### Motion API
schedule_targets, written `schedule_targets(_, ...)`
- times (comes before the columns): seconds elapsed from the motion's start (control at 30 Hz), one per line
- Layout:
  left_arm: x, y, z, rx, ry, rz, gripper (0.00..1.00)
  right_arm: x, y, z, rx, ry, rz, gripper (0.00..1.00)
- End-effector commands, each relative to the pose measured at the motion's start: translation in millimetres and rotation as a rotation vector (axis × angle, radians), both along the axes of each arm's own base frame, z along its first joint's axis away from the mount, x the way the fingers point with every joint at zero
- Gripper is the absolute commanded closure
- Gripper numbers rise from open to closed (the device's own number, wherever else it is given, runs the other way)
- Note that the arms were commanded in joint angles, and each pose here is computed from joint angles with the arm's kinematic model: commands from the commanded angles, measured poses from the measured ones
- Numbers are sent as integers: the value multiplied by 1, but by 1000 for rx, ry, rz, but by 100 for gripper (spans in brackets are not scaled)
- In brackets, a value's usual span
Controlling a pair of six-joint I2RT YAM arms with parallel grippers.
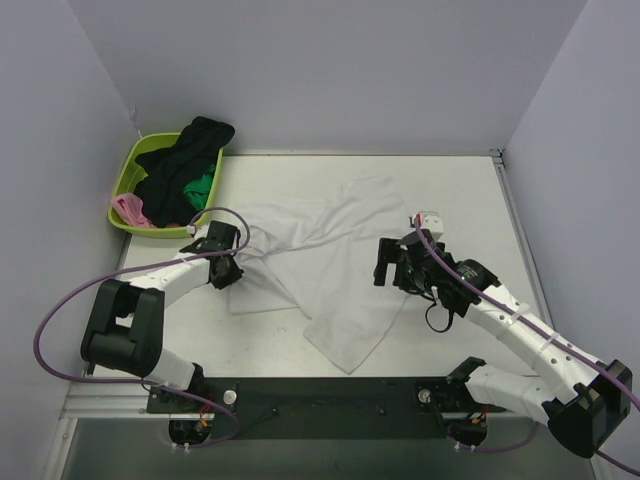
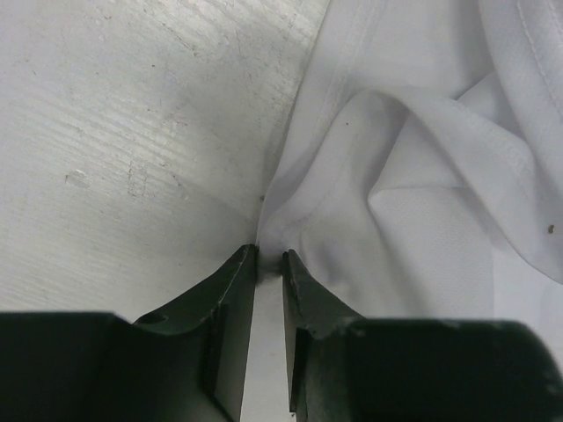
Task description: Fold and stack the t-shirts
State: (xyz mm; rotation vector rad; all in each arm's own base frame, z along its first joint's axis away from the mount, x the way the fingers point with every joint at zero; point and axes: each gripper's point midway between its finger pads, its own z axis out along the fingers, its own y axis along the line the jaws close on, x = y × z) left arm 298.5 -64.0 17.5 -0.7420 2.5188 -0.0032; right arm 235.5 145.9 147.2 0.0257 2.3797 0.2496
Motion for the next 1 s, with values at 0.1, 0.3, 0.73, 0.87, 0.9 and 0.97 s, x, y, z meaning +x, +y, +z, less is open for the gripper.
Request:
schedule_targets(0.1,6,-3,4,-24,-26,6,78,0,3,-3,-2,0,-6,8)
schedule_targets(0.3,8,-3,19,-33,-54,6,95,-1,6,-4,-9,4,3,8)
schedule_targets(0.73,8,-13,101,-77,-219,-43,100,-7,9,-8,-28,8,24,9)
schedule_targets(0.87,5,-26,129,-95,-274,-86,100,-9,11,-5,-30,2,29,9)
schedule_targets(0.9,6,-30,141,-105,-302,-96,100,-11,12,-5,-31,0,33,9)
schedule_targets(0.97,5,-37,148,-111,-314,-109,100,-12,11,-3,-35,-1,31,9)
